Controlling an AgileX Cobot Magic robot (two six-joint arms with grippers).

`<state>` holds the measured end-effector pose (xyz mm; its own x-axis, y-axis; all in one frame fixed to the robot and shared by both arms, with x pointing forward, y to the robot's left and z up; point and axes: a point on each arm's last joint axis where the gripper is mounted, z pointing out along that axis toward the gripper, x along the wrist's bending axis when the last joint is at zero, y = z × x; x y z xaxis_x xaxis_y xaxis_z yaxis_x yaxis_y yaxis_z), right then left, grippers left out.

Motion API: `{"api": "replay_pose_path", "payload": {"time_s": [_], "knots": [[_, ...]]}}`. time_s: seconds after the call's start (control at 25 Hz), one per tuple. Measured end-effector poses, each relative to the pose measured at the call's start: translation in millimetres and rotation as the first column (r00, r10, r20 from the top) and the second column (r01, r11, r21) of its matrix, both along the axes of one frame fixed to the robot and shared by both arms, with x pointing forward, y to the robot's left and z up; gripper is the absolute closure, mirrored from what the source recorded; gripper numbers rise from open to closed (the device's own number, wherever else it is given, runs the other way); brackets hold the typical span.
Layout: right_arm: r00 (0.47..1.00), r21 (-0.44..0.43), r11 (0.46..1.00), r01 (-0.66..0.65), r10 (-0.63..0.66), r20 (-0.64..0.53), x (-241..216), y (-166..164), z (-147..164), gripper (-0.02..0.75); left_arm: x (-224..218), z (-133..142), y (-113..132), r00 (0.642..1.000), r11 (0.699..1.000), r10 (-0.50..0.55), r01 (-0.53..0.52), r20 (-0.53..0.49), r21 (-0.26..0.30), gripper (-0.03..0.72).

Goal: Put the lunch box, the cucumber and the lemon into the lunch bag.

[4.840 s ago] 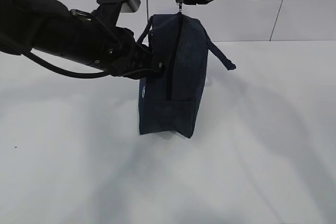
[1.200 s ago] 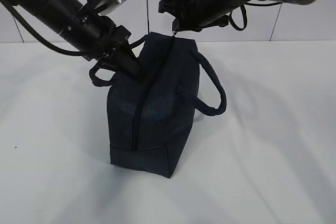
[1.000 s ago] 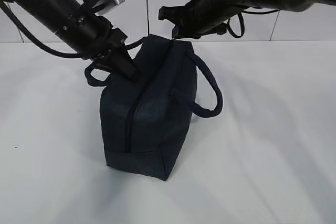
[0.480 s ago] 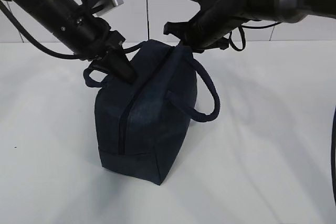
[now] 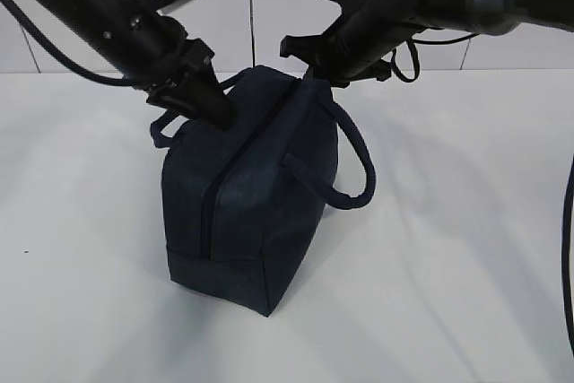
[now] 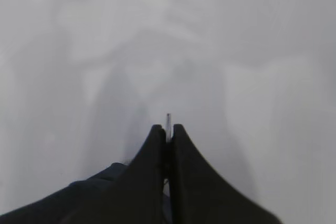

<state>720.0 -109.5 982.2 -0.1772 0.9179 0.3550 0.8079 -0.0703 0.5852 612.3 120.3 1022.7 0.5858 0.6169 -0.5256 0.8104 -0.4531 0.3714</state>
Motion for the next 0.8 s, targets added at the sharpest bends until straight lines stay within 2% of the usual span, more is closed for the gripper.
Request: {"api": "replay_pose_path", "payload": {"time_s": [0.16, 0.24, 0.36, 0.52, 0.6, 0.72, 0.8], "knots": [[1.0, 0.003, 1.0, -0.01, 0.01, 0.011, 2, 1, 10, 0.738, 11, 18, -3, 0.996, 0.999, 0.039, -0.036, 0.086, -0.037, 0.33], [1.0, 0.001, 1.0, -0.012, 0.012, 0.011, 2, 1, 11, 0.738, 16, 27, -5, 0.992, 0.997, 0.054, -0.046, 0.111, -0.07, 0.293], [1.0, 0.0, 1.0, -0.015, 0.015, 0.01, 2, 1, 12, 0.738, 26, 22, -10, 0.993, 0.994, 0.063, -0.054, 0.098, -0.097, 0.286], [1.0, -0.003, 1.0, -0.017, 0.017, 0.006, 2, 1, 11, 0.738, 34, -3, -13, 0.997, 0.995, 0.058, -0.055, 0.045, -0.079, 0.359], [1.0, -0.003, 1.0, -0.017, 0.017, 0.006, 2, 1, 11, 0.738, 34, -7, -14, 0.998, 0.996, 0.05, -0.048, 0.028, -0.073, 0.433], [1.0, -0.003, 1.0, -0.017, 0.017, 0.005, 2, 1, 11, 0.738, 35, -7, -14, 0.999, 0.997, 0.043, -0.041, 0.029, -0.067, 0.602], [1.0, -0.004, 1.0, -0.018, 0.018, 0.005, 2, 1, 11, 0.738, 35, -4, -14, 0.999, 0.997, 0.036, -0.034, 0.035, -0.069, 0.673]]}}
